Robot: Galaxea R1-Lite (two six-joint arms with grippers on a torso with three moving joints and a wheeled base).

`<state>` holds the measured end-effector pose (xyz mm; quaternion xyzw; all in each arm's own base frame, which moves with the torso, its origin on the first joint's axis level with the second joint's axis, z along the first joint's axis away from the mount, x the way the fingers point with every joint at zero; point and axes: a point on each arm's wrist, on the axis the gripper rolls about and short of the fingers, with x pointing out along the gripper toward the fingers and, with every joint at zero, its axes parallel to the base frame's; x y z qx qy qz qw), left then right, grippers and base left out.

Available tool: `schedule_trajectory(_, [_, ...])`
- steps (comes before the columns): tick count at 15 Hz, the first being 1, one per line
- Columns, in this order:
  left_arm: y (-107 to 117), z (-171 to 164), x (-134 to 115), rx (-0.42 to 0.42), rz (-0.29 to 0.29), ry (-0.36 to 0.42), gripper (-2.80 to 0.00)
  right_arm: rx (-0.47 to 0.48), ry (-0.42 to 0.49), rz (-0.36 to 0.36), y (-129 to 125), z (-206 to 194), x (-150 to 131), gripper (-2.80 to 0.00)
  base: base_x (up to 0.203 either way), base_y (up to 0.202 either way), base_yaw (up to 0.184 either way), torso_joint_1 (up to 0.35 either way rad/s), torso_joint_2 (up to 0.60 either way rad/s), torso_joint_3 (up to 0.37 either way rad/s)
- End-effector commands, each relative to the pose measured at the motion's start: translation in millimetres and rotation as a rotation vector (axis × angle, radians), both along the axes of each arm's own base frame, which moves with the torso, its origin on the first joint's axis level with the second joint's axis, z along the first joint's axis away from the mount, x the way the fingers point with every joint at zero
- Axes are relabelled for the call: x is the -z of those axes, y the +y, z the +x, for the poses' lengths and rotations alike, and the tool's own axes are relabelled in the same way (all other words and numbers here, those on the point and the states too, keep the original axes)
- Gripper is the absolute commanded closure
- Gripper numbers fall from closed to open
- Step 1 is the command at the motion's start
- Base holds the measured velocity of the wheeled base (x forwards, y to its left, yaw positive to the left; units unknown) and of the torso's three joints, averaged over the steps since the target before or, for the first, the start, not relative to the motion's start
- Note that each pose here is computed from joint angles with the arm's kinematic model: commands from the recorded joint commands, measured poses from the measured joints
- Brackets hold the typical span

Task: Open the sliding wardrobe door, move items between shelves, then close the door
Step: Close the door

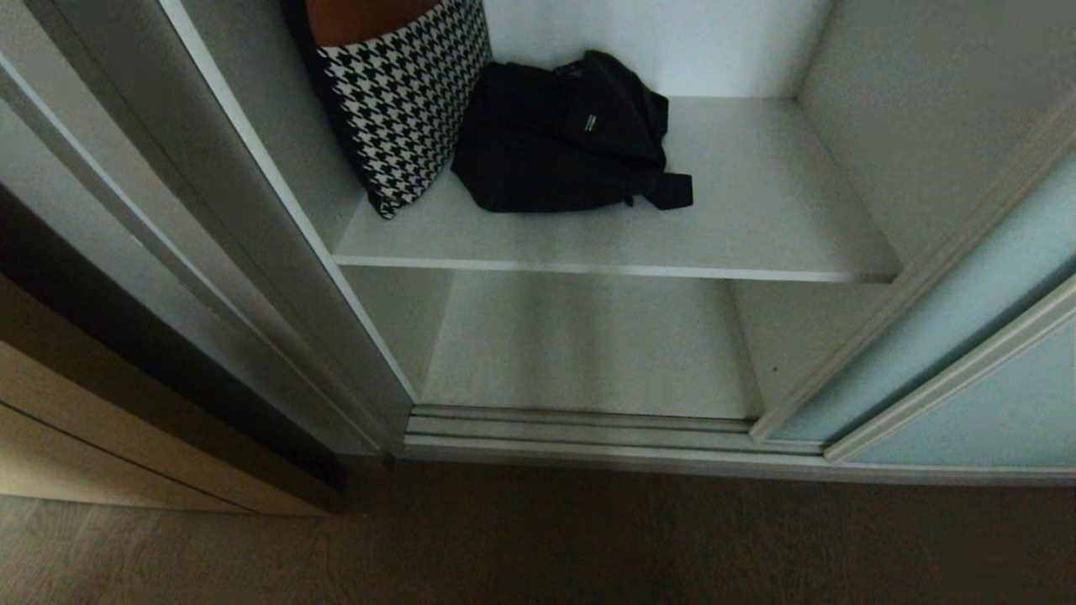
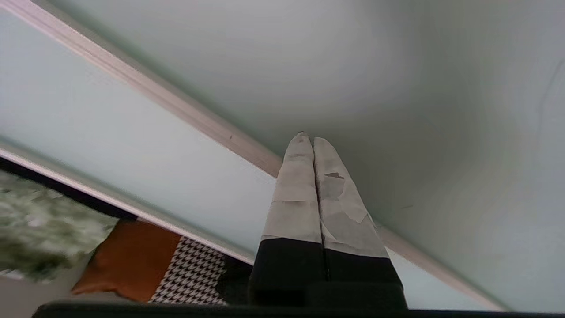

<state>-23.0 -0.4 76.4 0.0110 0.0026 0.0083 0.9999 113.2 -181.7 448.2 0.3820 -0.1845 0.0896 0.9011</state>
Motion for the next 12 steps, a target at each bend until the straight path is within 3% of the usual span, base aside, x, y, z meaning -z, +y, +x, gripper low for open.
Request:
schedule_trajectory(1, [0,0,0,0.000,0.001,0.001,0.00,-0.041,-0.002,-0.008,8,4,-2,0.00,0.000,0.000,0.000,0.000,0.00,0.000])
schedule_trajectory(6, [0,0,0,0.000,0.001,0.001,0.00,-0.144,0.001,-0.006,35,11,1,0.00,0.000,0.000,0.000,0.000,0.00,0.000])
schedule_trajectory(12, [0,0,0,0.000,-0.001,0.001,0.00,-0.427,0.039,0.007,100,14,24,0.00,0.000,0.000,0.000,0.000,0.00,0.000])
